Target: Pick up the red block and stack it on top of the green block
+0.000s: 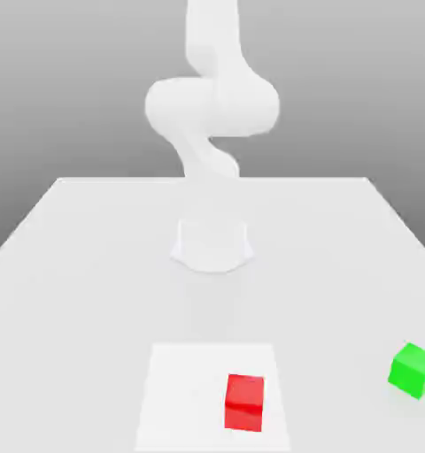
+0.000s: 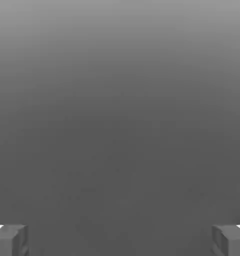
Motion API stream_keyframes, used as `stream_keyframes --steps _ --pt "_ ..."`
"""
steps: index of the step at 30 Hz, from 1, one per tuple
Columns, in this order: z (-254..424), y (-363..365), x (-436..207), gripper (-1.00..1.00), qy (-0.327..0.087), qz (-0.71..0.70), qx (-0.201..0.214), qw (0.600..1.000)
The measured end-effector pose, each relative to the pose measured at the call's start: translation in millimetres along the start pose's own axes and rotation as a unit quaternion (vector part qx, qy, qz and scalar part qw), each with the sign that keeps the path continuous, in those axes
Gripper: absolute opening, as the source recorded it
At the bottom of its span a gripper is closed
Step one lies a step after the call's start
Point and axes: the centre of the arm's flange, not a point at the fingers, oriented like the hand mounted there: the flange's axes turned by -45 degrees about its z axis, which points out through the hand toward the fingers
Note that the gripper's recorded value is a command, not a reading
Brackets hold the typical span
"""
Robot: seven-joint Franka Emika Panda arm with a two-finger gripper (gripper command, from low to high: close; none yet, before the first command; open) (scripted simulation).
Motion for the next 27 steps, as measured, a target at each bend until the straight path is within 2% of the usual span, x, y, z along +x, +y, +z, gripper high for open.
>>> stream_keyframes --steps 10,22,27 --pt "204 -17 -63 0.0 -0.155 0.02 -0.02 0.988" --pt "373 -35 -232 0.0 -0.332 0.046 -0.023 0.942" --pt "418 -36 -283 0.0 -0.352 0.051 -0.023 0.934"
